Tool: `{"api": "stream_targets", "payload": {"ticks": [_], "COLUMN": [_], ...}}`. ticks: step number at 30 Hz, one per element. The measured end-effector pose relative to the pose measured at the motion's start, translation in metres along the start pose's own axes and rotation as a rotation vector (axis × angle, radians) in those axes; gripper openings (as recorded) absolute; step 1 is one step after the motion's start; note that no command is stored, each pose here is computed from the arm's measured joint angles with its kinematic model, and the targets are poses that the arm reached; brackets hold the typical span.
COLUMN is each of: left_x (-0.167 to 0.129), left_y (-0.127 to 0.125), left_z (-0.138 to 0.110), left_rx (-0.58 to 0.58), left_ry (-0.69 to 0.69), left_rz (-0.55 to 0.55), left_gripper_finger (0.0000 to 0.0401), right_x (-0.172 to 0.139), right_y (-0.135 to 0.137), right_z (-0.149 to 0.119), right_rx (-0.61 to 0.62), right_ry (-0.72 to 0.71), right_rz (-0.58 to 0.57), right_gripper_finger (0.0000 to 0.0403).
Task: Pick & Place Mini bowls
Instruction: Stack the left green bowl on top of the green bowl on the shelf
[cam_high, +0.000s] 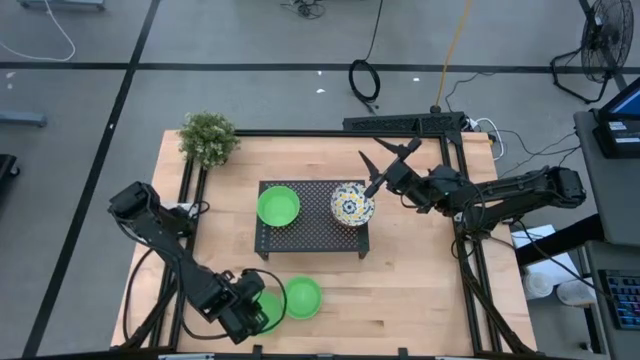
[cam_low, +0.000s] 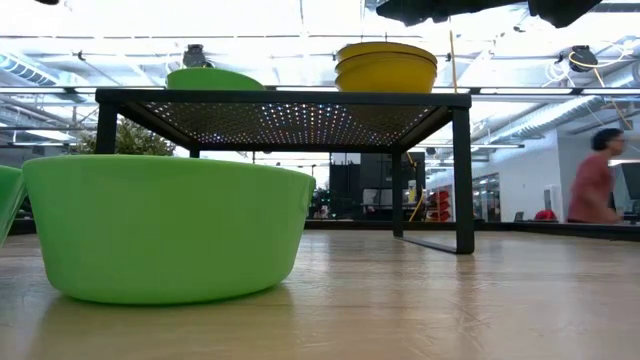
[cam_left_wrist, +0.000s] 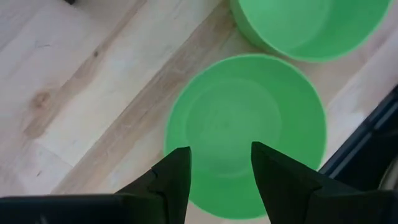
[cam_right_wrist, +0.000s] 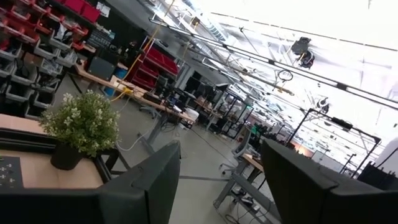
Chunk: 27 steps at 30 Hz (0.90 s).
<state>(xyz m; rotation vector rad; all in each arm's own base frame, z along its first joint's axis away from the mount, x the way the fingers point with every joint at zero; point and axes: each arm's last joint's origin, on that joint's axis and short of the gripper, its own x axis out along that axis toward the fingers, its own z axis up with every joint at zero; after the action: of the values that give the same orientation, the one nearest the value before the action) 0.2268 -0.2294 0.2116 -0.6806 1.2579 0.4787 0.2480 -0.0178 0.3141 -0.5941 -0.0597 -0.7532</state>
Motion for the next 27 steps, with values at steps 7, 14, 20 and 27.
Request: {"api": "stream_targets", "payload": {"ticks": [7, 14, 20, 27], "left_x": [0.003, 0.017, 0.014, 0.014], "left_y": [-0.002, -0.001, 0.002, 0.002], "left_z": [-0.007, -0.020, -0.016, -0.015], "left_rx": [-0.213, -0.184, -0.227, -0.264], "left_ry": [-0.002, 0.003, -0.004, -0.004], "left_rz": [0.000, 0.070, 0.090, 0.093], "left_gripper_finger": [0.0173, 0.0173, 0.0173, 0.0173], "right_x": [0.000, 0.000, 0.004, 0.011], "right_y": [-0.001, 0.001, -0.002, -0.010], "right_z": [0.004, 0.005, 0.003, -0.003], "right_rx": [0.024, 0.036, 0.060, 0.072], "right_ry": [-0.073, -0.133, -0.182, -0.171], "right_rz": [0.040, 0.100, 0.152, 0.131], "right_gripper_finger": [0.0215, 0.0215, 0.0215, 0.0215]}}
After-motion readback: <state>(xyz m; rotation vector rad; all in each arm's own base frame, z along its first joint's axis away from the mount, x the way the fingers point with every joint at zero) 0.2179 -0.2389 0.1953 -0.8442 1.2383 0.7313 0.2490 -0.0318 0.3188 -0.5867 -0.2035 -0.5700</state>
